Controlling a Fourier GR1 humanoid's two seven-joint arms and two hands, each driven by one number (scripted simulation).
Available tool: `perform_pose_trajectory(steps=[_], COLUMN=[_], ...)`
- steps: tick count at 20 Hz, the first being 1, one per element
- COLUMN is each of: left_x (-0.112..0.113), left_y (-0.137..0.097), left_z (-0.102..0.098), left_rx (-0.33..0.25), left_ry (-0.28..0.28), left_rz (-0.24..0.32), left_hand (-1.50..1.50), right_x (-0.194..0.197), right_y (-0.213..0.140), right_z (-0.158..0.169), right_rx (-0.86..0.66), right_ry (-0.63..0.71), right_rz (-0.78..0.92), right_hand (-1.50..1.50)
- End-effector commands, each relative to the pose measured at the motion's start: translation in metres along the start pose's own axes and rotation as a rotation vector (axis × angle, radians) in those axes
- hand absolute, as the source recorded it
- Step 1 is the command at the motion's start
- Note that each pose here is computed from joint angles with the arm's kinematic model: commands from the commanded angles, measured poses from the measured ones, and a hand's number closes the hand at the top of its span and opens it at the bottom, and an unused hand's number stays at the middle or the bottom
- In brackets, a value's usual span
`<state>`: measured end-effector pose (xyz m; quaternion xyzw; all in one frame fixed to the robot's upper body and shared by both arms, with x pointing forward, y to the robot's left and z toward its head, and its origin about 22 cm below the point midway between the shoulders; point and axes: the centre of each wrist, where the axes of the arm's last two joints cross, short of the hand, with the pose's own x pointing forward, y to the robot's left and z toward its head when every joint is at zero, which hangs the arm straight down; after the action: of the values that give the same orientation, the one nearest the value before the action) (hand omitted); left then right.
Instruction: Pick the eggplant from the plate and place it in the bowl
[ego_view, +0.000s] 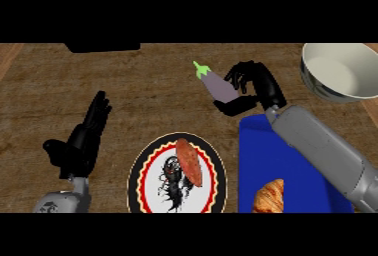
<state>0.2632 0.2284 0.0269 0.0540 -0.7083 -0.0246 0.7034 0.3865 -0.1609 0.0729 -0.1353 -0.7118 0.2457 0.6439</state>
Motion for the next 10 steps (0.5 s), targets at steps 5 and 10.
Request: perform_pose_trajectory(steps=[5,10], left_x=[-0.013,0.006], left_y=[0.012,-0.012], left_z=[0.004,-0.001], left_rx=[-0.017,-0.041], left_ry=[0.009,0.002], left_rz=[-0.012,0.002], left_hand=[0.00,0.00], right_x=[0.043,0.076], right_y=[-0.066,-0.102], right_z=[0.030,0.053], right_rx=[-0.292,-0.375], right_ry=[-0.220,-0.131], right_rz=[0.101,0.202], right_hand=[1.50,1.50])
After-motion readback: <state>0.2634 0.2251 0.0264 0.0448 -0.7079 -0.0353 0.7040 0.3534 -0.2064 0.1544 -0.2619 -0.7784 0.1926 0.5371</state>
